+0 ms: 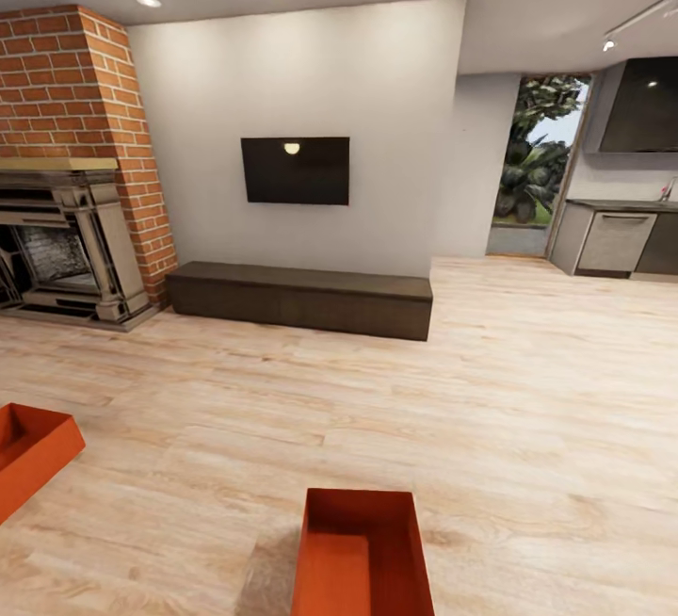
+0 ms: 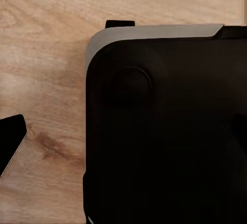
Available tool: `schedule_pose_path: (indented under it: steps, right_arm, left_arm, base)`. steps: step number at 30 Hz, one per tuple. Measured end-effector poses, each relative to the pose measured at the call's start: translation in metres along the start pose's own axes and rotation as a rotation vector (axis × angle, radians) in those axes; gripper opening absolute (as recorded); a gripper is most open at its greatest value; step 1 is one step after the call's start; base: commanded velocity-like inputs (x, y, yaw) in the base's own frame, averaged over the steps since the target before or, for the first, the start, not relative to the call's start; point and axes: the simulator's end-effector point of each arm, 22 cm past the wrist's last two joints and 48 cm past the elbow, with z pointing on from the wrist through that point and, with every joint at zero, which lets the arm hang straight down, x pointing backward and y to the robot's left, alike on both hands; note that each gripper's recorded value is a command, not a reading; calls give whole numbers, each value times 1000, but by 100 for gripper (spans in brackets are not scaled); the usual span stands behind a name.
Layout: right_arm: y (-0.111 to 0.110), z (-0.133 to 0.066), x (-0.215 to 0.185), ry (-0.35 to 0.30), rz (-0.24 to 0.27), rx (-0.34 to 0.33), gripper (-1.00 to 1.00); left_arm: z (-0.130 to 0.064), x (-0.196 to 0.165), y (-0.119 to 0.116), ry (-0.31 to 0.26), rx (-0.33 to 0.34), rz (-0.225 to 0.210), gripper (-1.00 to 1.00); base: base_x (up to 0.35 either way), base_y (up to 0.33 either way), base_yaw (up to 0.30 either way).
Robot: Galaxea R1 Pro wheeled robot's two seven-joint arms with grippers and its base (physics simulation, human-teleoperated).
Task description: Move the two storage containers from the living room to the garage. In the garage, place one container on the floor and stack the other container on top of it (either order is fine).
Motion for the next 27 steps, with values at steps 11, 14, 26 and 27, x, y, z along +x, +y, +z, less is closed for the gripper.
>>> schedule_pose_path:
  steps: [11,14,26,27]
  right_arm:
    - [0,0,0,0,2,0,100]
    - [-1,0,0,0,4,2,100]
    - [-1,0,0,1,8,2,100]
    - [0,0,0,1,8,1,100]
  left_arm:
    - [0,0,0,0,0,0,100]
    - [0,0,0,0,0,1,100]
    - [0,0,0,1,0,1,100]
    - [0,0,0,1,0,1,100]
  base:
    - [319,0,0]
    - [142,0,-9]
    - [9,0,-218]
    - [0,0,-253]
